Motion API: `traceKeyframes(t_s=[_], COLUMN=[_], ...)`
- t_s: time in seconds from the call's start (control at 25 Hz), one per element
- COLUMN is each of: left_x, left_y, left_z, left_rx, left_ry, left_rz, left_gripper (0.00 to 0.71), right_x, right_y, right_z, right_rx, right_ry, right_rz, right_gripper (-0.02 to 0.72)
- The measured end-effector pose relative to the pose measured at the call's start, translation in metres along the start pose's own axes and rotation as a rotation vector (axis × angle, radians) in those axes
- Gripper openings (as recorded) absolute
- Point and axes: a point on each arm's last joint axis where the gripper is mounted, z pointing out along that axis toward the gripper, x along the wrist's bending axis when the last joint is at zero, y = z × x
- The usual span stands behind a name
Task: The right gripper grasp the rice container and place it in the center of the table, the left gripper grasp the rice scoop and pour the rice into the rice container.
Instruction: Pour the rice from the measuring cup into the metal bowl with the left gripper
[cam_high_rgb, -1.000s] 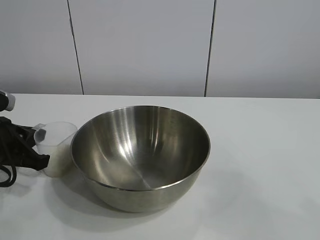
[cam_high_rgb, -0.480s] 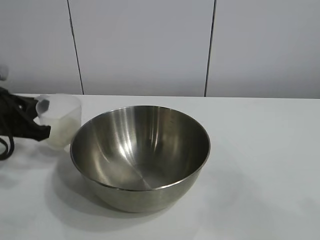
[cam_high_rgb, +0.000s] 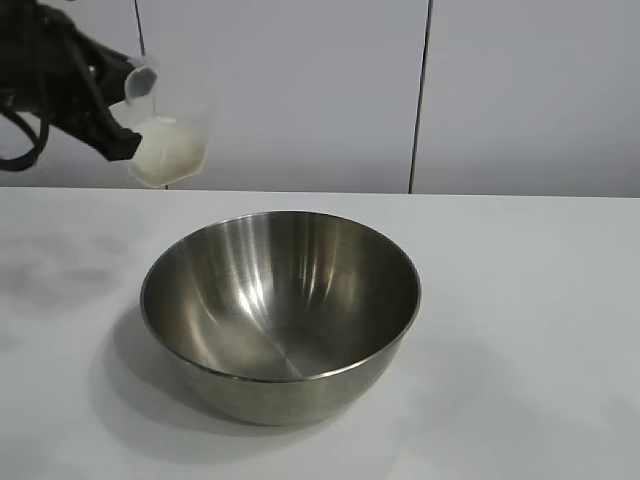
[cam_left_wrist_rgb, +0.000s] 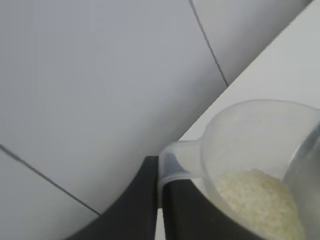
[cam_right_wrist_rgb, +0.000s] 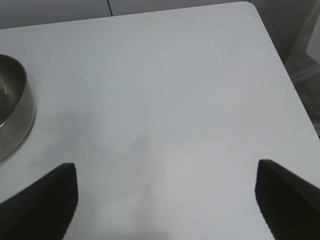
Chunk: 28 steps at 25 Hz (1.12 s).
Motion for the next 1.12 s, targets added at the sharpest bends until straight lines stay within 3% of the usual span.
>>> traceKeyframes(t_s=[0.2, 0.48, 0.68, 0.84, 1.12], left_x=[-0.035, -0.078, -0.089, -0.089, -0.092], left_y=[0.037, 0.041, 0.04, 0.041, 0.041], left_z=[0.01, 0.023, 0.031, 0.032, 0.031], left_rx=[-0.029, -0.142, -0.232, -0.266, -0.325], left_ry=[-0.134, -0.253, -0.233, -0.21, -0.204], left_rz=[0.366, 1.011, 1.195, 1.291, 1.599], left_gripper=[0.009, 0.009, 0.009, 0.009, 0.009], right_x=[0.0, 0.0, 0.0, 0.0, 0.0], right_y=[0.0, 0.0, 0.0, 0.0, 0.0], right_z=[0.0, 0.0, 0.0, 0.0, 0.0], right_rx=[0.0, 0.0, 0.0, 0.0, 0.0], right_ry=[0.0, 0.0, 0.0, 0.0, 0.034], right_rz=[0.0, 0.0, 0.0, 0.0, -0.019], right_gripper=[0.66, 0.66, 0.66, 0.66, 0.66])
